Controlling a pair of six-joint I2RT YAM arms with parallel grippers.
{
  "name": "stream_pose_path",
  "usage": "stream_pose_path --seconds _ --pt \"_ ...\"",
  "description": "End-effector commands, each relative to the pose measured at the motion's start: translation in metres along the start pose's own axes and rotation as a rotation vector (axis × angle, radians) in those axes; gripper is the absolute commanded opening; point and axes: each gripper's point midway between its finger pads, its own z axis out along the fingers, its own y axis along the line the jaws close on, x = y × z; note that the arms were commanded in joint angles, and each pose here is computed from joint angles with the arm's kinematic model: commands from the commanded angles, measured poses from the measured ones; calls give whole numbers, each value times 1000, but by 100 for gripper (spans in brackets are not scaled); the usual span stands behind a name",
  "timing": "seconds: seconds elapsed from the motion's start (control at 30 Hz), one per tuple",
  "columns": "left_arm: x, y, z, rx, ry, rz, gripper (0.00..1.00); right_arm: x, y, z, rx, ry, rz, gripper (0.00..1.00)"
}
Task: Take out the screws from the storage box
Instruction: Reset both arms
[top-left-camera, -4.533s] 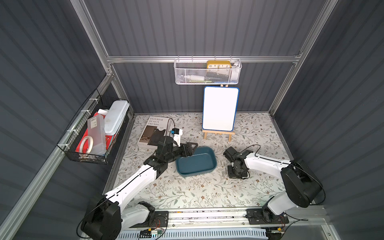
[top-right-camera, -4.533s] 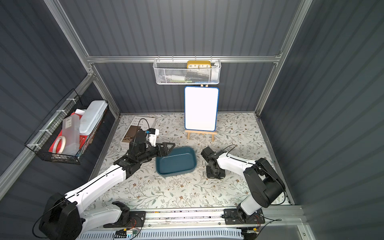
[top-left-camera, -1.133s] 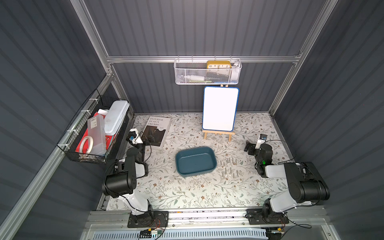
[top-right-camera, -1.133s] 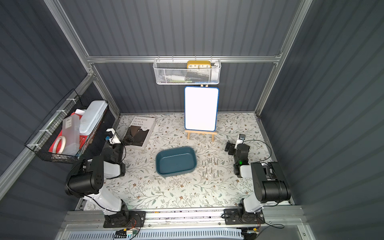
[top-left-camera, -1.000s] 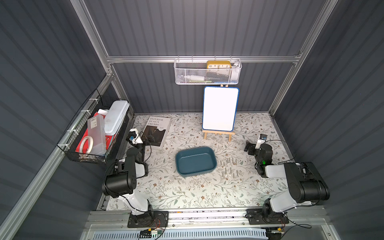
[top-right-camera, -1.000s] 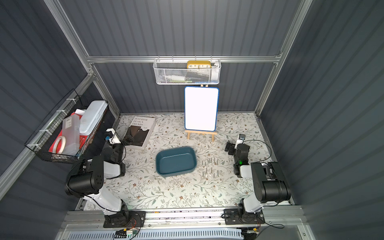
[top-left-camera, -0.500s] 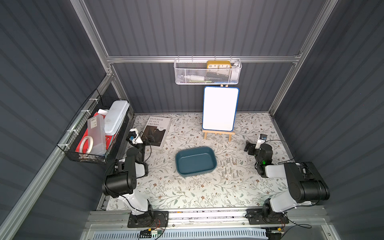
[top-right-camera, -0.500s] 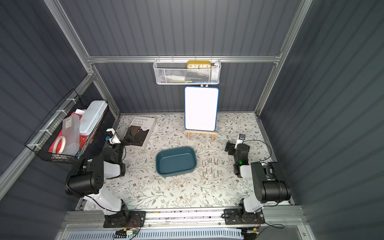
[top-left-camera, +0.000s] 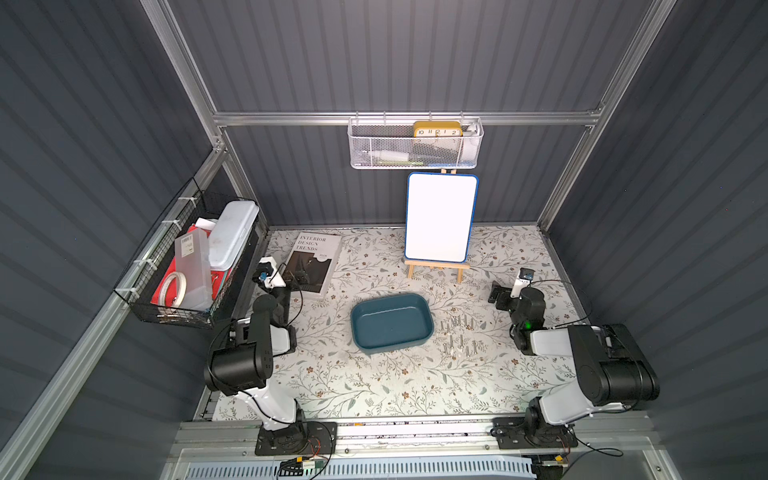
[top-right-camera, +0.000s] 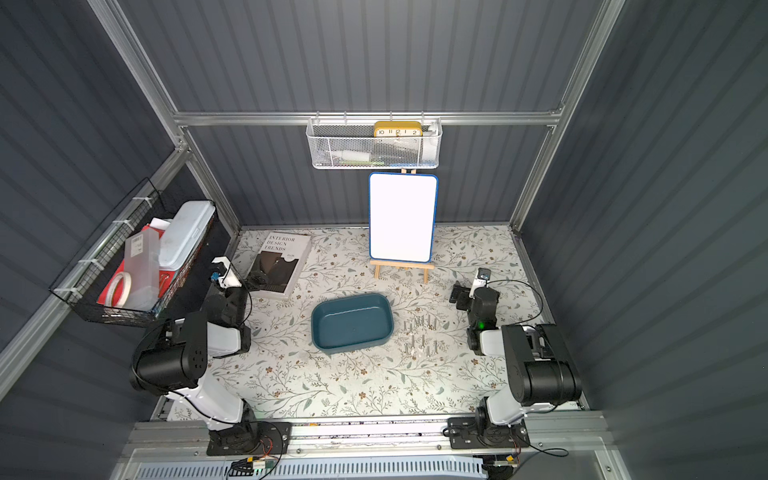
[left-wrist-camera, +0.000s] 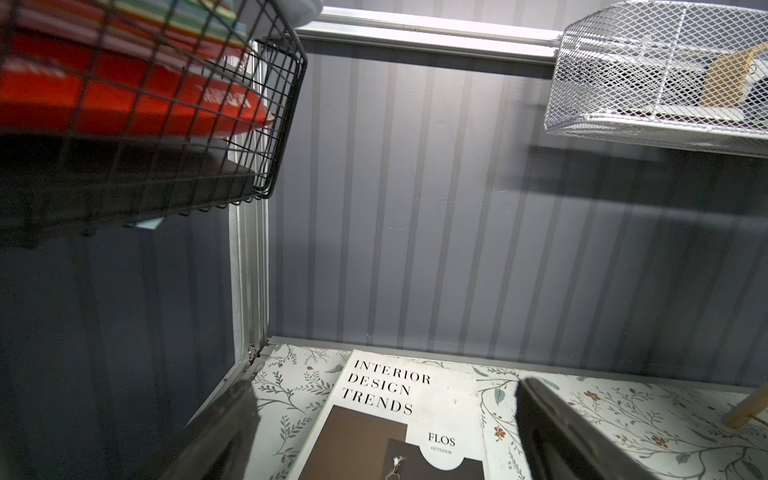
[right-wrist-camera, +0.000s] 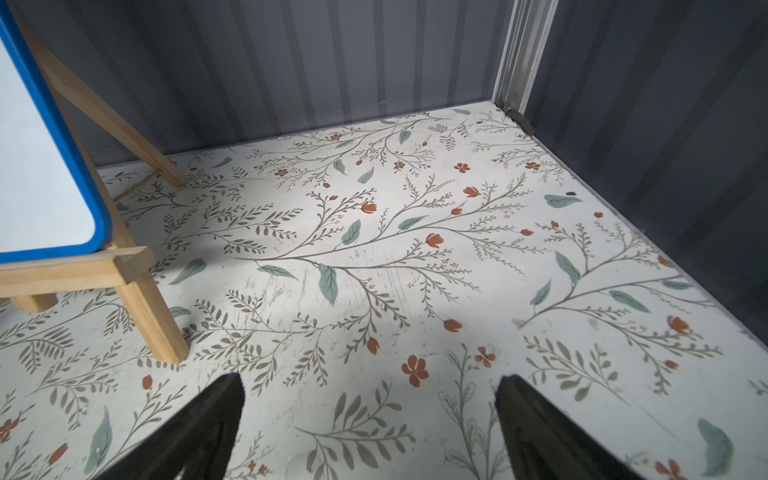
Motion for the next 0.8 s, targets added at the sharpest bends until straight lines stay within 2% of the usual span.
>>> stream_pose_path --seconds 0.0,0.33,0.53,0.77 --pt "-13 -1 4 0 -41 22 99 -1 0 0 -7 -6 -8 99" --pt "-13 -1 4 0 -41 22 100 -8 8 -7 -49 -34 -31 99" --pt "-13 -1 4 0 -41 22 100 -15 0 -21 -12 -19 -4 99" --pt "-13 -1 4 1 -41 22 99 -2 0 -9 -1 17 -6 99"
